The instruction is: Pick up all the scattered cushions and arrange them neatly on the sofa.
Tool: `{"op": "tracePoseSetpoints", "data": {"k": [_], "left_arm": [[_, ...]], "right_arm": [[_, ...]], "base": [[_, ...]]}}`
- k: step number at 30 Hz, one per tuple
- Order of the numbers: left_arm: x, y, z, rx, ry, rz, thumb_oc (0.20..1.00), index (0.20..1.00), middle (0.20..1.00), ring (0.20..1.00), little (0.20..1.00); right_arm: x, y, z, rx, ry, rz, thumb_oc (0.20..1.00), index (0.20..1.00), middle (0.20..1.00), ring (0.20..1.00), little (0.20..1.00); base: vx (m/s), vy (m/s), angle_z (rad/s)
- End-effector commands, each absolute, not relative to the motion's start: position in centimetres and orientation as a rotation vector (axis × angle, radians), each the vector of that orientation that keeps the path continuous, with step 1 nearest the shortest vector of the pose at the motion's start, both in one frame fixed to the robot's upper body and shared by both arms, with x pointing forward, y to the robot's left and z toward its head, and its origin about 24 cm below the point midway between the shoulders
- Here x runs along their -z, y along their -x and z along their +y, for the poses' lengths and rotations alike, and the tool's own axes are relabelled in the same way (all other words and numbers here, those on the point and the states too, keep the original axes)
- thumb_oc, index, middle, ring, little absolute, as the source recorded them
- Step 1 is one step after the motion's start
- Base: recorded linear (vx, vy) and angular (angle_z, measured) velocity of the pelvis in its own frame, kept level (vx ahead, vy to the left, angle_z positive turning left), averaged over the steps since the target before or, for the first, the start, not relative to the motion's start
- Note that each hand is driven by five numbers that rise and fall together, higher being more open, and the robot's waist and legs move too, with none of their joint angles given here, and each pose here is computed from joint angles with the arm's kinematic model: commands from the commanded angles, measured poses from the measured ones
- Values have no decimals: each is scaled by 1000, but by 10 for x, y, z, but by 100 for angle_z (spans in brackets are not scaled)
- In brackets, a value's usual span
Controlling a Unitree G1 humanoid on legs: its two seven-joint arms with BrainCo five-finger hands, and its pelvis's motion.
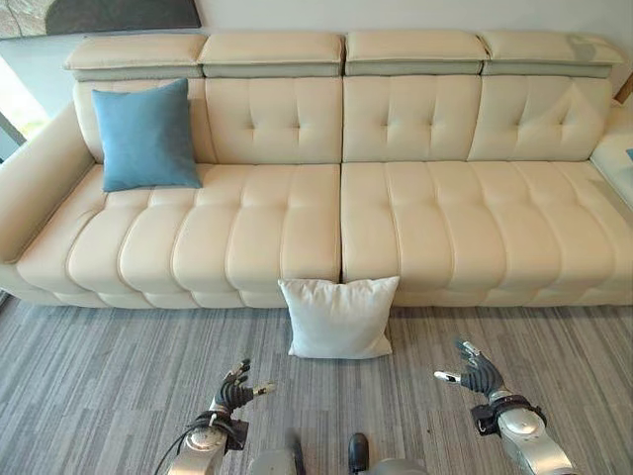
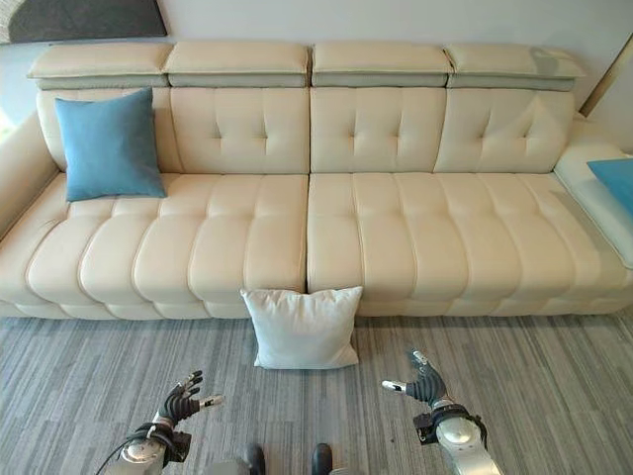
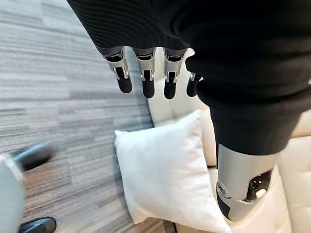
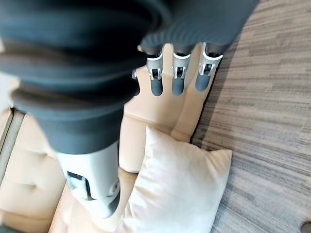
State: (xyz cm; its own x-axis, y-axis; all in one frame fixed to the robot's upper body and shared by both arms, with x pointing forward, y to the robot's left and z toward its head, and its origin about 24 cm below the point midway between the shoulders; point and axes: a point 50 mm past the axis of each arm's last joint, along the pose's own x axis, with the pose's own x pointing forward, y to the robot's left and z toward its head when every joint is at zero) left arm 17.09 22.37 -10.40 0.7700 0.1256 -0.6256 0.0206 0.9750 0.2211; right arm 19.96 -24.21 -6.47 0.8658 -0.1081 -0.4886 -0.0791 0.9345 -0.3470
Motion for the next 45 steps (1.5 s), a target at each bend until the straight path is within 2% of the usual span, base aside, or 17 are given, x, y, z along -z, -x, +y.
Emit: {"op": "tracePoseSetpoints", "data": {"k": [1, 7, 12, 26, 36, 42, 45], "left_arm": [[92, -178, 229, -46, -259, 613, 1000, 1000, 1000, 1000, 1000], [97, -166, 238, -71, -267, 659, 1000, 1000, 1000, 1000, 1000], [82, -187, 248, -83, -323, 588, 1000, 1000, 1000, 1000, 1000], [77, -192, 256, -120, -306, 563, 1000, 1000, 1000, 1000, 1000], [26, -265, 261, -263, -218, 319, 1000, 1000, 1000, 1000, 1000], [-37, -317, 284, -396, -196, 130, 1000, 1000, 1000, 1000, 1000], [-71, -335, 293, -443, -198, 42, 1000, 1000, 1000, 1000, 1000]], "right_arm": [[46, -212, -251, 47, 385, 429, 1000, 1000, 1000, 1000, 1000], [55, -208, -237, -5, 371, 456, 1000, 1000, 1000, 1000, 1000], [49, -225, -213, -72, 350, 400, 1000, 1000, 1000, 1000, 1000], [45, -229, -225, -75, 451, 403, 1000, 1000, 1000, 1000, 1000], [-15, -298, -237, 31, 579, 188, 1000, 1000, 1000, 1000, 1000], [-69, -350, -254, 261, 460, 87, 1000, 1000, 1000, 1000, 1000], [-101, -373, -246, 299, 390, 19, 1000, 1000, 1000, 1000, 1000]], "base": [[342, 100, -21], [329, 171, -56], [153, 118, -34], [122, -126, 18], [-165, -122, 16], [-145, 1, -6], [-68, -16, -5]]}}
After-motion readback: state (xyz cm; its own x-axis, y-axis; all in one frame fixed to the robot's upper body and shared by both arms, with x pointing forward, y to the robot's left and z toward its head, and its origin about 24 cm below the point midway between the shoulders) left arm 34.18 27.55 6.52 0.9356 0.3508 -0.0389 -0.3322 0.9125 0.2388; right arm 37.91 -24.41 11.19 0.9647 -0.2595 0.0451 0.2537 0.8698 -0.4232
